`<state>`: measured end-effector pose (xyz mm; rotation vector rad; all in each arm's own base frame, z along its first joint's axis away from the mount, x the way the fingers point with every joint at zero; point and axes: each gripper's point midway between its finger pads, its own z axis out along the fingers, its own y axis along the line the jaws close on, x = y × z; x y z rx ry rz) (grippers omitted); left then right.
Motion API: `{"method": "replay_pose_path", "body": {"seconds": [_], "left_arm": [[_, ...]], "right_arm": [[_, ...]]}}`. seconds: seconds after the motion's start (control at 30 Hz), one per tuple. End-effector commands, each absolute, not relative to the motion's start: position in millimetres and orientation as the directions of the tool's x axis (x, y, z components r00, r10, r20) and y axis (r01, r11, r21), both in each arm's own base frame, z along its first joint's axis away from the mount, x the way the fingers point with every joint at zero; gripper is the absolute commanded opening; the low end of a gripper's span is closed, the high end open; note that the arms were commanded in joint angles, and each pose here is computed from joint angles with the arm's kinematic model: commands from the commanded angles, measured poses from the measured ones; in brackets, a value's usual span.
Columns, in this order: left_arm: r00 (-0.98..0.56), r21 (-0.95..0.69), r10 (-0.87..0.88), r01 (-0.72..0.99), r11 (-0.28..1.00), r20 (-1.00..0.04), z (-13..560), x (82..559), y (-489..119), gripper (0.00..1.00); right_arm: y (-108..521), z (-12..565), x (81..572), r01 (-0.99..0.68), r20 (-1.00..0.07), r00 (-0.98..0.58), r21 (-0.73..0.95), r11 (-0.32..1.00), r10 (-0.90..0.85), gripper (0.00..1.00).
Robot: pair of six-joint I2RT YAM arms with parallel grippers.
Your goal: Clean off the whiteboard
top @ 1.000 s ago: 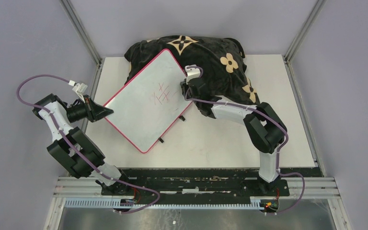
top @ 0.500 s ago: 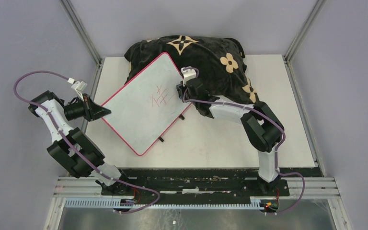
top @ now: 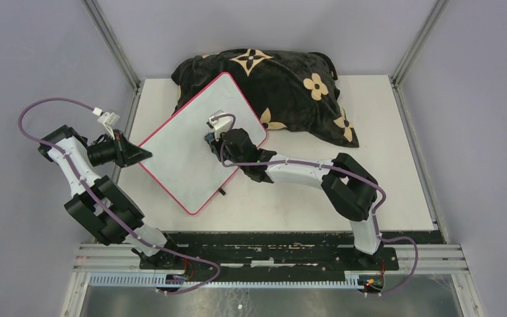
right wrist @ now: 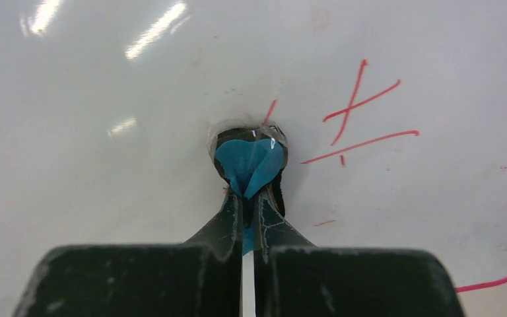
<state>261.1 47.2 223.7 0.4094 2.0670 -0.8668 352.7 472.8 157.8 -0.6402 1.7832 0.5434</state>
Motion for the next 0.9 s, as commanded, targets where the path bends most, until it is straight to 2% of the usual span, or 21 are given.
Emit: {"method": "replay_pose_path", "body": {"seconds": [0.0, 0.13, 0.53, 0.87], "left_arm": [[-0.503, -0.22, 0.18, 0.635, 0.741, -0.845, 217, 275, 68, 0.03], [-0.503, -0.219, 0.183, 0.636, 0.74, -0.845, 217, 275, 68, 0.03], [-0.504, -0.216, 0.185, 0.633, 0.743, -0.844, 219, 276, 69, 0.03], [-0.504, -0.211, 0.187, 0.631, 0.746, -0.843, 221, 276, 70, 0.03]], "right_arm": [[523, 158, 311, -0.78, -0.963, -0.234, 0.105, 0.617, -0.132, 0.01], [500, 155, 333, -0.728, -0.962, -0.229, 0.068, 0.682, -0.148, 0.01], [376, 133, 446, -0.476, -0.939, -0.336, 0.104, 0.873, -0.071, 0.0], [350, 119, 451, -0.426, -0.933, -0.359, 0.123, 0.896, -0.042, 0.01]]}}
